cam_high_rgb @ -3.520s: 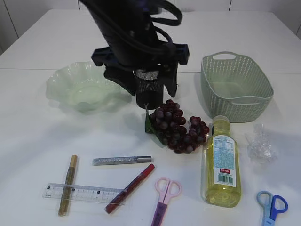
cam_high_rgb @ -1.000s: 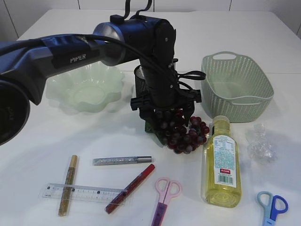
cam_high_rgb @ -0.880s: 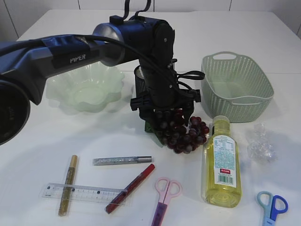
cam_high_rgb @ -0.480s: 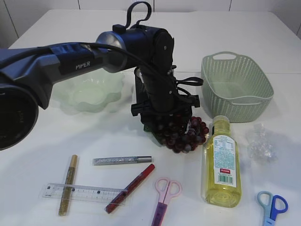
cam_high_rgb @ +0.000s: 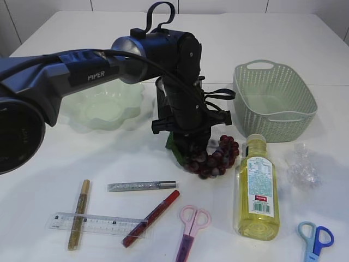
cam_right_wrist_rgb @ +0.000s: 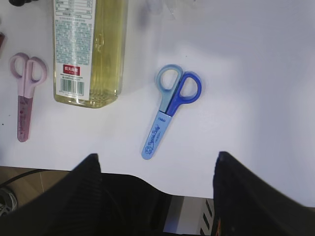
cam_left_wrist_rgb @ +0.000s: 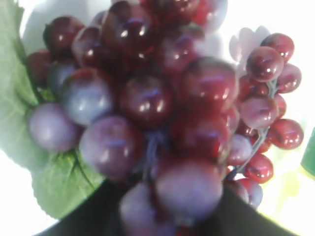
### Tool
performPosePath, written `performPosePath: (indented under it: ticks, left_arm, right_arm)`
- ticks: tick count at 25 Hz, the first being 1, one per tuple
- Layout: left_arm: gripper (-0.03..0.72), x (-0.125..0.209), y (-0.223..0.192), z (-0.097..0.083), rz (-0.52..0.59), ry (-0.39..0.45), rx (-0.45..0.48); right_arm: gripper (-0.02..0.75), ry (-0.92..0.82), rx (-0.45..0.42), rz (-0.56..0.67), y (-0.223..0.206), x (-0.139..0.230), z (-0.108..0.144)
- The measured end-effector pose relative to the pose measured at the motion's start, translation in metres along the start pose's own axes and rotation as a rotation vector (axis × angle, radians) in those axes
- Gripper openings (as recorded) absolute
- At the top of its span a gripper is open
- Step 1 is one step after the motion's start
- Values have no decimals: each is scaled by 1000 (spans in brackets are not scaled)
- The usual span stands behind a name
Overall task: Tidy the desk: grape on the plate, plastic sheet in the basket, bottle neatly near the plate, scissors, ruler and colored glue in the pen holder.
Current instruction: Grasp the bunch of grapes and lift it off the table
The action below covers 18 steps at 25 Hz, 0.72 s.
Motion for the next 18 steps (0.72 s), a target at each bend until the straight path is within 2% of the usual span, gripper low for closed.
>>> performPosePath:
  ticks: [3, 5, 12, 18]
  left_arm:
    - [146, 0, 1, 1, -2, -67, -11]
    - [126, 0, 1, 2, 0, -89, -22]
    - [106, -6, 9, 6, -47, -171, -73]
    - [100, -7, 22, 4, -57, -180, -60]
  right_arm:
    - [548, 1, 2, 0, 0, 0, 0]
    - [548, 1, 2, 0, 0, 0, 0]
    - [548, 1, 2, 0, 0, 0, 0]
    - [548, 1, 3, 0, 0, 0, 0]
Point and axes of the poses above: a point on each arm's last joint axis where the gripper is mounted, y pointing back along that axis away from the gripper, z along the wrist's bending axis when the last joint is at zero, x = y × z, the point moved 2 cm from there along -y, pointing out along that axis toward the gripper, and after that the axes turned 5 degrees about y, right-handed, at the moved point
